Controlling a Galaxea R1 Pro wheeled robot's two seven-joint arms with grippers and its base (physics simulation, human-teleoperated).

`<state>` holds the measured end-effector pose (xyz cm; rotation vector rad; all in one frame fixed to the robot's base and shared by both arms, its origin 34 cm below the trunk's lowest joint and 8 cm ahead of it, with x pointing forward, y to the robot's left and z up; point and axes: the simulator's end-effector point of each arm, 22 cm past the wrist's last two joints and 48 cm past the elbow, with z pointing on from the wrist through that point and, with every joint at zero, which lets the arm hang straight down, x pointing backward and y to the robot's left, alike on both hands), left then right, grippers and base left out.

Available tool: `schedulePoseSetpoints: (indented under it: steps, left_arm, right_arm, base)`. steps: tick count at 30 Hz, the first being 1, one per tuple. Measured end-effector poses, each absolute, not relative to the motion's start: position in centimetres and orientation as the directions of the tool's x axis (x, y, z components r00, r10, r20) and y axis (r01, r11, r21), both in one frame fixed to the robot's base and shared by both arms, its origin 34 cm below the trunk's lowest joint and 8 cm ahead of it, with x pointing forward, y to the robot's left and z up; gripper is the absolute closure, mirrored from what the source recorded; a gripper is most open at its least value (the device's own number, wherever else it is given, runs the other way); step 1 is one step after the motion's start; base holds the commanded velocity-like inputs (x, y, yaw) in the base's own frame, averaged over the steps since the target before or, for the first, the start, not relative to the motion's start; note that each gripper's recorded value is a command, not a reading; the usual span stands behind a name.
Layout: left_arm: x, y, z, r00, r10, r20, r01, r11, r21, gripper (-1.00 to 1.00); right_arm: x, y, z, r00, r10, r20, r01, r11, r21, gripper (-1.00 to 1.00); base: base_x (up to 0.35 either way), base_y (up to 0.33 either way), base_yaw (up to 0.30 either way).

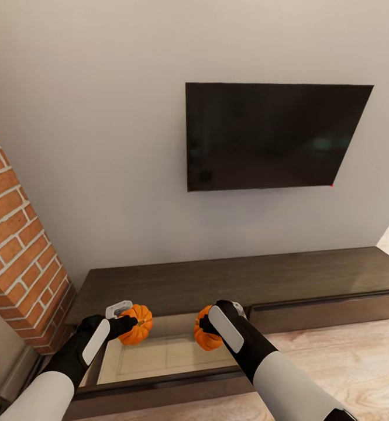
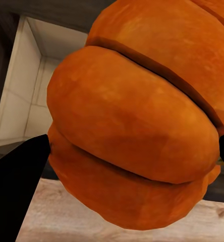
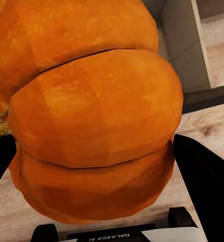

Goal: Place each of the two pumpkins and all three candles from the living room inside a cabinet in the living room (use any cabinet), then make sure every cabinet is closed, and position the cauldron so it is next to a table in the living room.

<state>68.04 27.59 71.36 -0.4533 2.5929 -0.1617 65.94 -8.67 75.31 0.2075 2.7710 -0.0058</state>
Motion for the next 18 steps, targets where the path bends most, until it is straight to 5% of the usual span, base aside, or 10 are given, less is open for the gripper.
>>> schedulePoseSetpoints:
  steps: [18]
  left_arm:
    - [68.0, 27.5, 68.5, -0.823, -0.347, -0.450, -0.288, 0.937, -0.197, 1.00]
  right_arm:
    - [66.6, -8.7, 73.1, -0.911, 0.164, -0.378, 0.164, 0.986, 0.033, 1.00]
  base:
    - [0.000, 0.000, 0.000]
